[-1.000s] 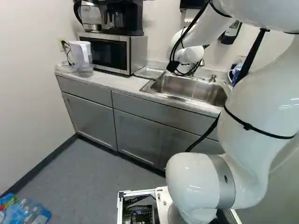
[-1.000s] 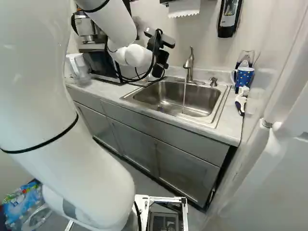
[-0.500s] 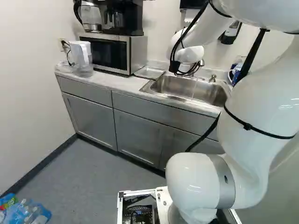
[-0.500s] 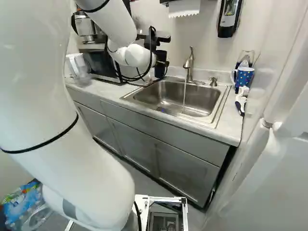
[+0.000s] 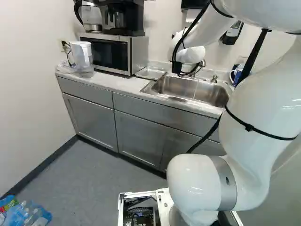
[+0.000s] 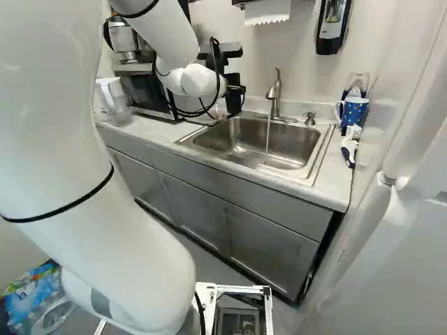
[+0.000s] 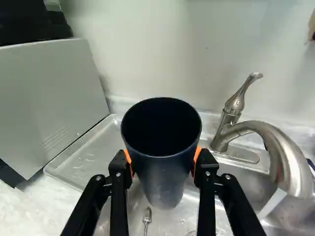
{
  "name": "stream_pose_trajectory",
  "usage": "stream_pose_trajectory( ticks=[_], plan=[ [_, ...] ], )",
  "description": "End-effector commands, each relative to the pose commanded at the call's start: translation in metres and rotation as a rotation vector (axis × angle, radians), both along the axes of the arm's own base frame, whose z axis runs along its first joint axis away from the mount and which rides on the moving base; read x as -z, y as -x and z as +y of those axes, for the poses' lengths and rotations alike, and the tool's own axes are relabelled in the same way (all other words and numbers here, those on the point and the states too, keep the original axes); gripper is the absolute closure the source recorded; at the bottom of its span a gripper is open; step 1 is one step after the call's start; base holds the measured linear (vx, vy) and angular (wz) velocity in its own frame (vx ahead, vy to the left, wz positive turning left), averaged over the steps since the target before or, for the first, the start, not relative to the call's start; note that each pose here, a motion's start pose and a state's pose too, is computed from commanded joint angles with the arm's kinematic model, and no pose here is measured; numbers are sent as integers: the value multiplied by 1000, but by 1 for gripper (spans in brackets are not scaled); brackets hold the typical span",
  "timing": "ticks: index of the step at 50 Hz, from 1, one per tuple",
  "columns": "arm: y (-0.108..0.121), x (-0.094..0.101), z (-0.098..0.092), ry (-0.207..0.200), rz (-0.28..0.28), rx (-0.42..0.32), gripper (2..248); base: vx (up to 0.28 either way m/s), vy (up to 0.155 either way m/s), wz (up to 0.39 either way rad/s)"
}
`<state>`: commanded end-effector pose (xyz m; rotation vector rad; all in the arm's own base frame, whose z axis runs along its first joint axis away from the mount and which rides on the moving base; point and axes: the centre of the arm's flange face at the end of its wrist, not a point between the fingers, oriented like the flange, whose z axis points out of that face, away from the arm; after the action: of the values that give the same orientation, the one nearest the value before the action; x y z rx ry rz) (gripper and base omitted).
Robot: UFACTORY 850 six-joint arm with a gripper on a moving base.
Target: Rinse the cup and place it in the tray
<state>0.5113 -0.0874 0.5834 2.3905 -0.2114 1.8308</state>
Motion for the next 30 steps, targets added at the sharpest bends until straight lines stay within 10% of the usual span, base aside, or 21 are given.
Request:
stream_pose_trajectory(
  ticks=[30],
  plan=[
    [-30,0,27,0,-2,-57,124,0,0,0]
  ],
)
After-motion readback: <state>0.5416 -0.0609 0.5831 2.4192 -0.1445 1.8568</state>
